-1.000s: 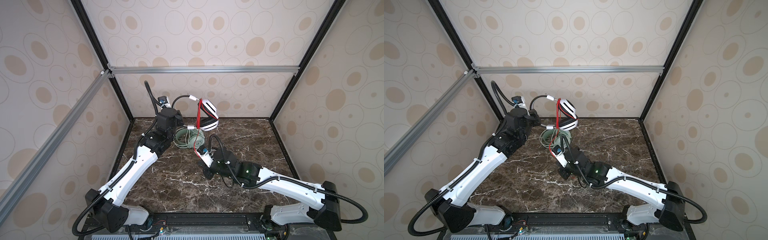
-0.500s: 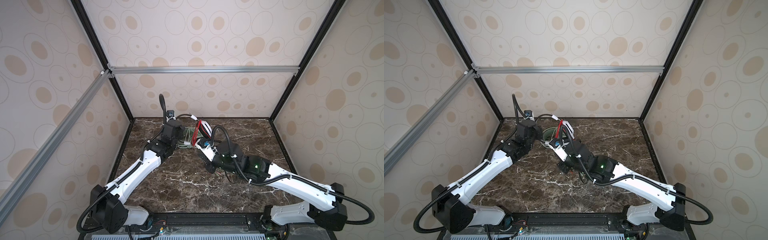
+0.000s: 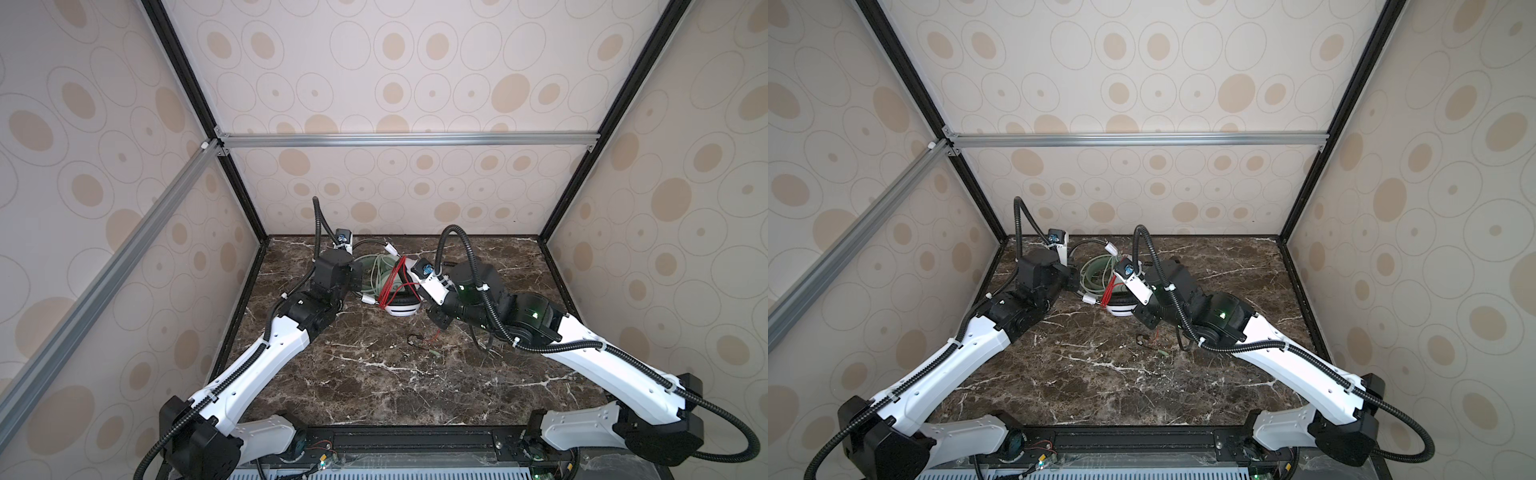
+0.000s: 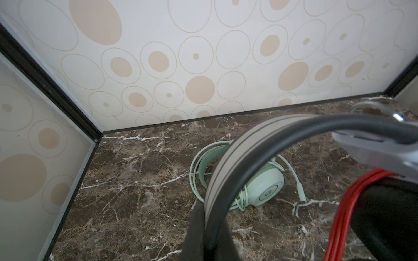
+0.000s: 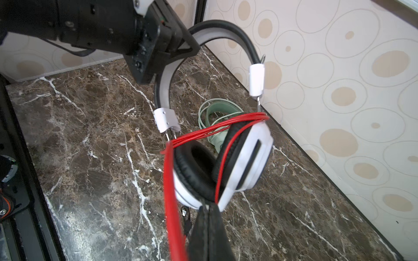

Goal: Wrap the headphones
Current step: 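Lower the headset with the left gripper while the right gripper carries the cable over it, then loop the red cable around the earcup and draw the right gripper back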

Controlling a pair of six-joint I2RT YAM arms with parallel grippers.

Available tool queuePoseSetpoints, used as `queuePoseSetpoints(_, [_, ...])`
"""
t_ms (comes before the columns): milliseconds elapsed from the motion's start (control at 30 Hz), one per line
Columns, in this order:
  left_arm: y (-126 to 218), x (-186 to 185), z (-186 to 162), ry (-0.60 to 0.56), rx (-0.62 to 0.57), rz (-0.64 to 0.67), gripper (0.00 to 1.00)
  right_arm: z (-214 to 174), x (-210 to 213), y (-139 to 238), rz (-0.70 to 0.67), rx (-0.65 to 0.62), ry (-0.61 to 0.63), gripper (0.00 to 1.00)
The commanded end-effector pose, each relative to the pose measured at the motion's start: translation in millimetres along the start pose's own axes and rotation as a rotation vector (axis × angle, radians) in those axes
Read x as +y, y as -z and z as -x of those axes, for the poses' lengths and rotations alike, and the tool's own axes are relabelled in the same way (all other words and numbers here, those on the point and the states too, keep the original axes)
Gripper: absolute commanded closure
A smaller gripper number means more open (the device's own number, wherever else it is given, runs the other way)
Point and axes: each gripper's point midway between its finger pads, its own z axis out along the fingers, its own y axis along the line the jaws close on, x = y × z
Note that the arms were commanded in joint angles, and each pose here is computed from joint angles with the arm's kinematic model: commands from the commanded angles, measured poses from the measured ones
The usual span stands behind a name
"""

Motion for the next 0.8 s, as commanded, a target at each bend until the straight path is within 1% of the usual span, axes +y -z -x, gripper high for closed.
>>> queuePoseSetpoints(0, [16.4,-11.7,13.1,-0.023,-0.047,-0.092,1.0,0.3,-13.0,4.6,-0.025,0.031,0.05,1.0])
queuePoseSetpoints(167, [25.1,-28.4,-1.8,-0.056,-0.008,-0.209,1.0,6.3,-33.2,5.3,-0.046,0.037,0.036,1.0])
queuePoseSetpoints(500, [50.2,-42.7,-25.5,-0.082,0.043,-0.345,1.0,6.4,-62.5,-2.3,-0.062,0.065,-0.032,1.0])
queuePoseSetpoints(767, [69.3,-52.3,-21.0,-0.079,0.041,-0.434,1.0,-0.4,-73.7,-13.8,-0.06,0.075,-0.104,0.99])
